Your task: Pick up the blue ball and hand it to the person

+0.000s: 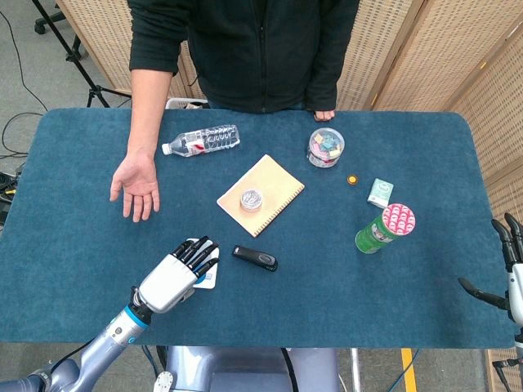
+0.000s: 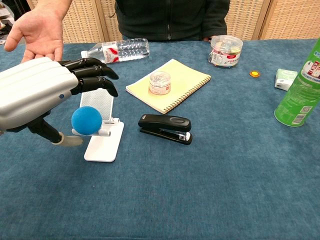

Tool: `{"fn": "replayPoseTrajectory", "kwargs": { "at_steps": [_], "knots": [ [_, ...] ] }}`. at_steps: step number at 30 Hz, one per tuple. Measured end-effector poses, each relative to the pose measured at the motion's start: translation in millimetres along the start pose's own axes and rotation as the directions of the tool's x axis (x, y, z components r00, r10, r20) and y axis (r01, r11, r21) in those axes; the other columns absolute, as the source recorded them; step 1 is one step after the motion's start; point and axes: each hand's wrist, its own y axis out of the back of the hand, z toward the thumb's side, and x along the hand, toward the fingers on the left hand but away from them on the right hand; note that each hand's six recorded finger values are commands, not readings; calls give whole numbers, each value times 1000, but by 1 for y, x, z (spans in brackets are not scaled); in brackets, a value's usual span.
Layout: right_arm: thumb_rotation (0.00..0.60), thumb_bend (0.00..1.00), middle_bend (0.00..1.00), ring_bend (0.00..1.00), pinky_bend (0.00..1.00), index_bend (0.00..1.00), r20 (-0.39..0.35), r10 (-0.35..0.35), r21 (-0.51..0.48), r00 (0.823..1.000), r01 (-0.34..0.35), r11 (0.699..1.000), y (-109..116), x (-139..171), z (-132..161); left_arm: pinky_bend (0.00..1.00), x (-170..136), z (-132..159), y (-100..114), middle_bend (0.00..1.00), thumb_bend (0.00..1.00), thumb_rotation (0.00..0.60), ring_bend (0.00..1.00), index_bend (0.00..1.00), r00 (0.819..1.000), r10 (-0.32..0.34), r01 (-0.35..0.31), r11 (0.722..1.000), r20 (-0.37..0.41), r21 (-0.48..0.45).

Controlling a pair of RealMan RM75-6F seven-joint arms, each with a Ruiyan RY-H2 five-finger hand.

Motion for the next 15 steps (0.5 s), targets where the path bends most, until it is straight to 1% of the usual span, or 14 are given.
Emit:
{"fn": "replayPoseTrajectory", "kwargs": {
  "at_steps": [4,6,9,11,12,15],
  "knots": [
    [600,0,0,0,0,0,-3,2,0,1000,-2,1000,0,0,1,318,1,-3,-4,245,0,600,143,317,1000,-5,5,1000,-23,6],
    [600,0,0,0,0,0,-4,3,-1,1000,-3,1000,-1,1,1,353,2,-4,-6,278,0,600,178,346,1000,-4,4,1000,-28,3],
    [600,0,0,0,0,0,-3,2,-2,1000,-2,1000,-1,1,1,429,2,-6,-7,391,8,600,267,445,999,10,-10,1000,-36,-6],
    [600,0,0,0,0,0,-3,4,-3,1000,-4,1000,-1,1,1,463,1,-7,-8,448,25,600,312,514,999,20,-20,1000,-41,-3],
    [600,0,0,0,0,0,-3,5,-3,1000,-5,1000,-1,1,1,479,1,-8,-9,474,39,600,335,548,999,24,-25,1000,-43,-2],
    [600,0,0,0,0,0,-5,7,-2,1000,-7,1000,-2,1,2,503,1,-8,-8,514,68,600,371,592,998,41,-42,999,-47,-11]
  ]
}}
